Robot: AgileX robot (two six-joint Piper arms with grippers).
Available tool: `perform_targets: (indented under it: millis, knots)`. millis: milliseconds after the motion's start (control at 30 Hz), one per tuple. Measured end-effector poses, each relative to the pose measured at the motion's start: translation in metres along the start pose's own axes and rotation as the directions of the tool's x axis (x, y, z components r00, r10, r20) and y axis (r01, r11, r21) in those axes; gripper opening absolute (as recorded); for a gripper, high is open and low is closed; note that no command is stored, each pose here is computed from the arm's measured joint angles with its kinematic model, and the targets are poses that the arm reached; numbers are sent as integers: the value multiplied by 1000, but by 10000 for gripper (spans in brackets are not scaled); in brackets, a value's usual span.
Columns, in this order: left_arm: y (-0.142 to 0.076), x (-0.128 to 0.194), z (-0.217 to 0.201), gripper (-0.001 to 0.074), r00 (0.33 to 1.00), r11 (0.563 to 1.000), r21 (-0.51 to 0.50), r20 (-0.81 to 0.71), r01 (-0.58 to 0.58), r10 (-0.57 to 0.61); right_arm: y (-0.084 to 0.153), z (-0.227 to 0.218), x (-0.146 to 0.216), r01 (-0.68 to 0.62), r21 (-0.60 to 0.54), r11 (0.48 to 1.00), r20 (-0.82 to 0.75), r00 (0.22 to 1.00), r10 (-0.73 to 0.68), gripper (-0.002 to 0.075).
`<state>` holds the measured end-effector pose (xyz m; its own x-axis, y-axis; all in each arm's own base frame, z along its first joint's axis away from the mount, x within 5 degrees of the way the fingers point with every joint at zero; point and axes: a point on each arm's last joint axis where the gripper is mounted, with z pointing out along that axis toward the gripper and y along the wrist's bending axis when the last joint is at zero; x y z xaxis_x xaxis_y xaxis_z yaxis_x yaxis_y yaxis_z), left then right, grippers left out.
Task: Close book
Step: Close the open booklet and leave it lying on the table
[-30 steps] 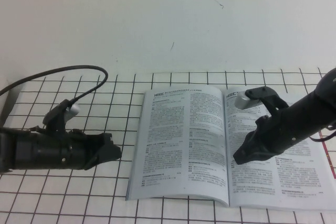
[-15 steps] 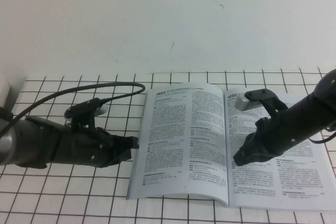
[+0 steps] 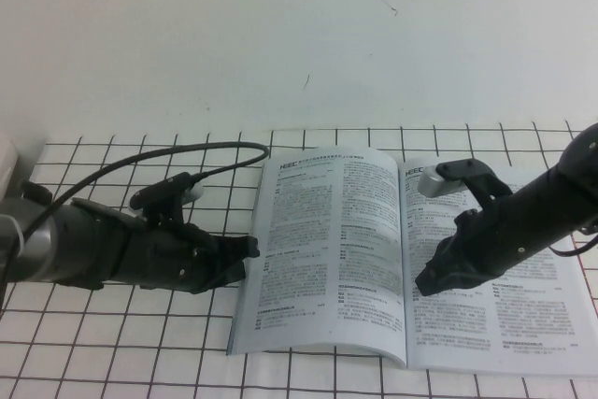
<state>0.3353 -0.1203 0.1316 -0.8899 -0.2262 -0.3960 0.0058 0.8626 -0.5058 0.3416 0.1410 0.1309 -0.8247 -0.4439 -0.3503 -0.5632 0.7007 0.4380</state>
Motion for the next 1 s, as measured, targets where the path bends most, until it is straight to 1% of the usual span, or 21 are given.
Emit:
perform_targets:
  millis: [200, 267, 367, 533, 700, 833, 1000]
  knots:
    - [-2, 0, 5, -4, 1000, 999, 37, -21, 19, -18, -1, 1, 0, -3, 4, 1000, 1, 1000, 3, -3]
    - [-5, -1, 6, -4, 1000, 998, 61, -24, 12, -11, -1, 1, 0, -2, 4, 1000, 0, 1000, 2, -3]
    - [-11, -4, 9, -4, 999, 992, 127, -32, 14, -10, -1, 1, 0, 2, 12, 1000, 0, 1000, -2, -3]
    - [-36, -17, 7, -4, 1000, 971, 238, -17, -13, 17, -2, 1, 1, 6, 17, 1000, -4, 1000, -6, -3]
    - [-66, -17, 8, -4, 997, 949, 309, -10, -70, 77, 0, -3, -1, 14, 21, 1000, 7, 1000, -14, -3]
    - [-90, -13, 9, -4, 993, 928, 356, -11, -107, 119, 9, -29, -9, 33, 51, 998, 74, 997, -37, -3]
    - [-110, -9, 8, -4, 988, 908, 396, -12, -134, 151, 22, -98, -24, 47, 106, 993, 230, 971, -71, -3]
